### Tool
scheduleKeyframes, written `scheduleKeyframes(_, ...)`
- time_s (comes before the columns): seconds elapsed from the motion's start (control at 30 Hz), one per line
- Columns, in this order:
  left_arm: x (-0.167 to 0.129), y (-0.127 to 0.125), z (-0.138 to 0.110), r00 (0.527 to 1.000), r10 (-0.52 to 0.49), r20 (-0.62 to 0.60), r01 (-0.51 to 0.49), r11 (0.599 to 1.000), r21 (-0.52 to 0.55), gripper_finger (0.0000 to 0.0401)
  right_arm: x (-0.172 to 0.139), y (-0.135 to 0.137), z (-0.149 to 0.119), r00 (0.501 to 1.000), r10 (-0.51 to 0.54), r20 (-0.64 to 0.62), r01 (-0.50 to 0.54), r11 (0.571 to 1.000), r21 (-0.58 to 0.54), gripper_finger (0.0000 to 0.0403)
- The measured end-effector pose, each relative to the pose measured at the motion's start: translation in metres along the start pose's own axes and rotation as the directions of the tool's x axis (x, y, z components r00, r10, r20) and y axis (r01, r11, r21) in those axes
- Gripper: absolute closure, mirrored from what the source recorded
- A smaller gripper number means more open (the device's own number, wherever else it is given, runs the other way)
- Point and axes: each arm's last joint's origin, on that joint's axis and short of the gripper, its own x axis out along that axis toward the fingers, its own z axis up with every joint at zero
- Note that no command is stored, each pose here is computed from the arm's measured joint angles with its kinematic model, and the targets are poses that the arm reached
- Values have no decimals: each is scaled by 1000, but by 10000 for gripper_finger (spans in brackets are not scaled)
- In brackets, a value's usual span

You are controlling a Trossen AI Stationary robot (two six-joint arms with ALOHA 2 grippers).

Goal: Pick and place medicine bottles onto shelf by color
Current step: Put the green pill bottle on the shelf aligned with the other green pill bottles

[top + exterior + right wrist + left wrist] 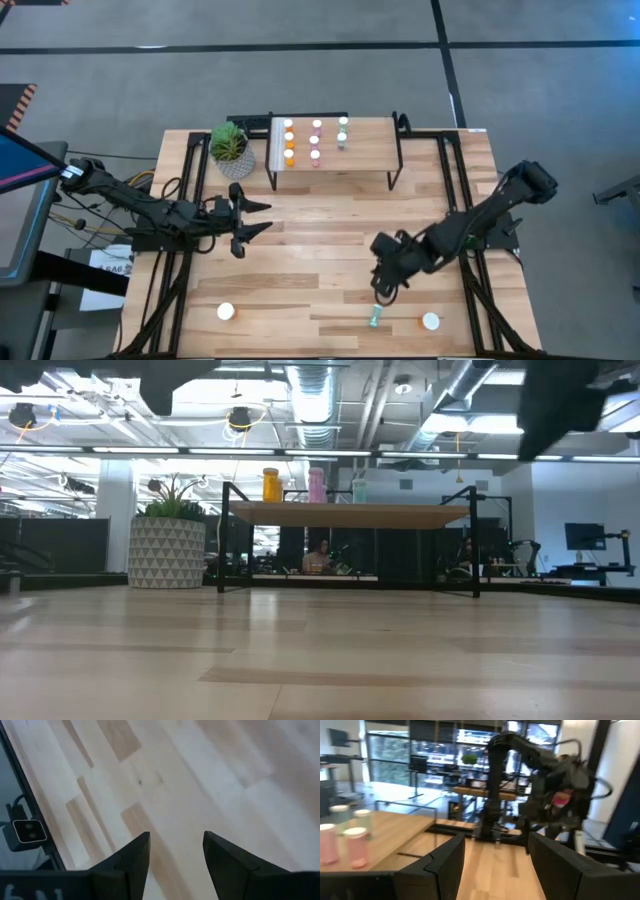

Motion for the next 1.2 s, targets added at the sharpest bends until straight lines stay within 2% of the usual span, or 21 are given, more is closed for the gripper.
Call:
scheduleKeyframes(0.27, 2, -4, -4, 994, -103, -27, 102, 994, -38, 193, 31, 18, -20, 996, 28, -83, -23, 997, 68, 198)
scheduleKeyframes(0.53, 10, -24, -30, 974, -176, -140, 163, 981, -105, 193, 47, 27, -25, 995, 59, -81, -45, 985, 165, 198)
scheduleKeyframes(0.7, 14, -43, -50, 959, -217, -183, 192, 971, -145, 193, 53, 26, -32, 991, 22, -130, 23, 941, 337, 198)
scheduleKeyframes(0.93, 12, -62, -66, 946, -252, -205, 210, 956, -206, 193, 49, 32, -47, 987, 37, -153, 34, 898, 438, 198)
scheduleKeyframes(1.0, 11, -66, -68, 945, -250, -212, 207, 957, -205, 193, 47, 34, -52, 989, 42, -142, 26, 895, 445, 198)
scheduleKeyframes(1.07, 12, -70, -67, 945, -246, -213, 204, 958, -203, 193, 45, 40, -57, 994, 71, -87, -26, 897, 441, 198)
scheduleKeyframes(1.2, 13, -75, -62, 947, -254, -197, 214, 955, -204, 193, 40, 49, -67, 993, 114, -19, -91, 872, 480, 198)
